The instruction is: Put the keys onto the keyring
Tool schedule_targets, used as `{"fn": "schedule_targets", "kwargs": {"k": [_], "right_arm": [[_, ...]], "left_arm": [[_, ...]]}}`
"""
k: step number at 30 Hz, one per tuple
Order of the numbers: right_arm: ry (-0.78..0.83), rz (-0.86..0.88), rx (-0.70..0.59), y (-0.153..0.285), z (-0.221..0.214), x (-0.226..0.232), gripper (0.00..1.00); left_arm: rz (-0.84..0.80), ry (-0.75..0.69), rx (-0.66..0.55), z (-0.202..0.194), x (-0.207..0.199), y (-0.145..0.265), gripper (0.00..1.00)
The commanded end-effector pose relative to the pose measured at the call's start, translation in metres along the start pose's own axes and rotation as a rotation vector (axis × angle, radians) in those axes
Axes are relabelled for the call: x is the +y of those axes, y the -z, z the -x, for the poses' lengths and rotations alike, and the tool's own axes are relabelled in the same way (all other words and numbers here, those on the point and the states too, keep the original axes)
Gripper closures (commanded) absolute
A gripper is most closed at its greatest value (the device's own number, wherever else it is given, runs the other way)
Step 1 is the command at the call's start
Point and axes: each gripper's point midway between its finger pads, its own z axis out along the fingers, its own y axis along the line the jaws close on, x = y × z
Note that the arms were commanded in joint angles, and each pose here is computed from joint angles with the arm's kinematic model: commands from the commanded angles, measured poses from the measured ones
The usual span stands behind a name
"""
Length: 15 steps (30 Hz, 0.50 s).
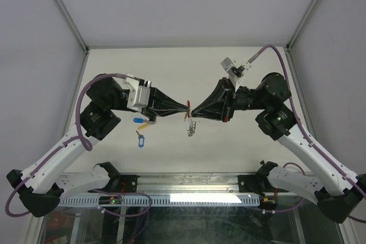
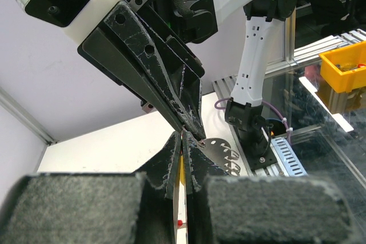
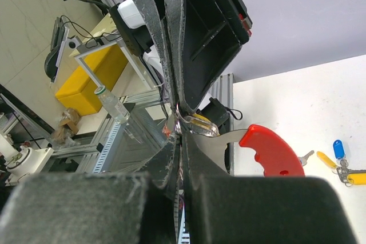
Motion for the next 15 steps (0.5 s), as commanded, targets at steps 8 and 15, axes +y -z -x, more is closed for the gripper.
{"fn": "schedule_targets", "kwargs": {"k": [8,15], "right_arm": [[0.085,-0.056,-0.093,0.0031,0.0261,0.0029,1.00],[0.088,-0.089,-0.115,0.0059,0.0286,0.0007,1.00]], "left_arm": [[-0.044,-0.030,-0.033,0.0114,-0.0084,-0.0023,1.00],[-0.039,-0.031,-0.033,0.0115,-0.0092,-0.0011,1.00]]}}
